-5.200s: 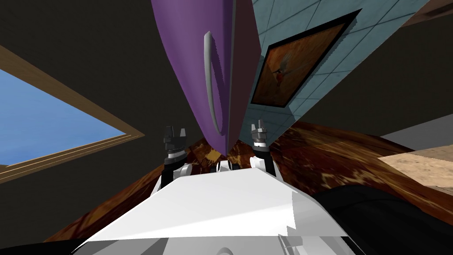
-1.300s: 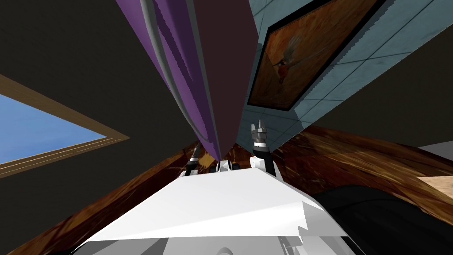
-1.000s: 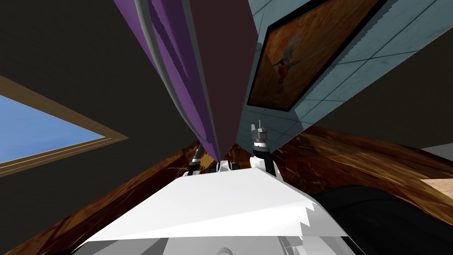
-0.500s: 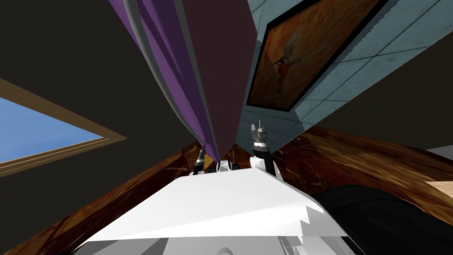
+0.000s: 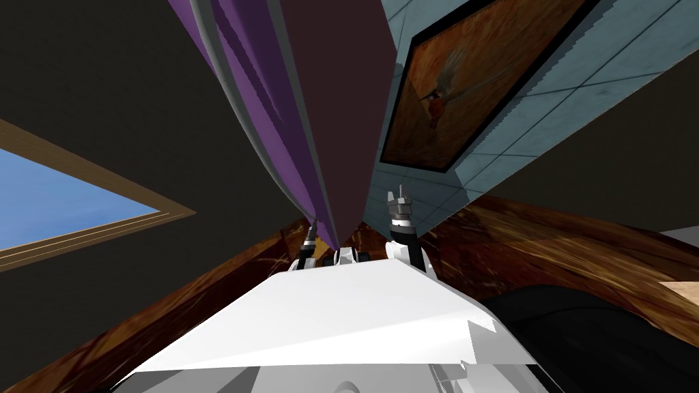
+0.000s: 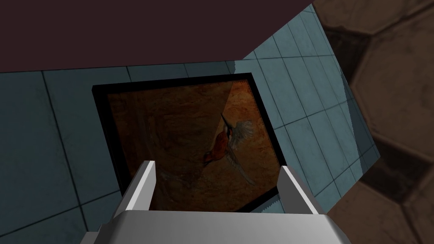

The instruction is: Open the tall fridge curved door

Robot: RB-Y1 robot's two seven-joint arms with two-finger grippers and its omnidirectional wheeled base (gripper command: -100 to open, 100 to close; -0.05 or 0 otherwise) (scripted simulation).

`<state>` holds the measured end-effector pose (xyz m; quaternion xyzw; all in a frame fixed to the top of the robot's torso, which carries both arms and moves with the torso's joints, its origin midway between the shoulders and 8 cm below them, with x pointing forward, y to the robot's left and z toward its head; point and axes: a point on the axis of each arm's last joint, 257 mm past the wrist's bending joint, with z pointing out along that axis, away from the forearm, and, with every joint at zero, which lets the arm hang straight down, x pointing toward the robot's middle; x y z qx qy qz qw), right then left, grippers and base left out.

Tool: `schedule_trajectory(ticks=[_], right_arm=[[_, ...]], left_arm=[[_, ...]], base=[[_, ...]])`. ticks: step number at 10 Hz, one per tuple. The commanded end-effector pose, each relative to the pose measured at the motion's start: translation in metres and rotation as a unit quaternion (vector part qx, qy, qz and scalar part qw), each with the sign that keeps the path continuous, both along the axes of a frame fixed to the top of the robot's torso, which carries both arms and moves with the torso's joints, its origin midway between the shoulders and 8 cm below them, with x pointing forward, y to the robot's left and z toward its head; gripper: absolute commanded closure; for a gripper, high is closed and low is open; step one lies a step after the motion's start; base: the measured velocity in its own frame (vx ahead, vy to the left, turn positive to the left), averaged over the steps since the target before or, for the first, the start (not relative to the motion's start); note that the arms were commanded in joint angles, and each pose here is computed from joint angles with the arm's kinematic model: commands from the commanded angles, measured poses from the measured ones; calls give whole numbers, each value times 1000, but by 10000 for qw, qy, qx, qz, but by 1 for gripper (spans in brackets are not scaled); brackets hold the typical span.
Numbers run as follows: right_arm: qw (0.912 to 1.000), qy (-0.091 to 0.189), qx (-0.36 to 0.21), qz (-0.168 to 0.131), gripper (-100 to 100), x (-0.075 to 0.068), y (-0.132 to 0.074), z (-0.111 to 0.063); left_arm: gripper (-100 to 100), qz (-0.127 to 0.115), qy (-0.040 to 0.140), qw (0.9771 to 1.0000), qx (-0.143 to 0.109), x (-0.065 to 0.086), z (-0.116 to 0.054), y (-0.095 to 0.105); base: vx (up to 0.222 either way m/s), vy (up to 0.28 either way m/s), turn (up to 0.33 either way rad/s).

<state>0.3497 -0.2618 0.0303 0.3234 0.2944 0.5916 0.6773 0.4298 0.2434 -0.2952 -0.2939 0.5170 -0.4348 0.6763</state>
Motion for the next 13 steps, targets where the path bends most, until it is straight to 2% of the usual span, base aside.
schedule_trajectory(ticks=[1,2,3,7,13], right_arm=[[10000,0,0,0,0,0,0,0],[10000,0,0,0,0,0,0,0],[10000,0,0,0,0,0,0,0],[10000,0,0,0,0,0,0,0],[10000,0,0,0,0,0,0,0]], left_arm=[[100,9,1,10000,-6,-19,-9,-2],[100,-9,-19,10000,-6,-14,-6,-3],[-100,-35,13,9998,209,-12,-5,12],[-100,-57,97,9987,496,-1,2,33],[-100,-21,256,9965,792,20,18,57]], base=[[-13,9,-14],[-12,2,2],[-16,-12,-6],[-23,-29,-4],[-35,-41,-7]])
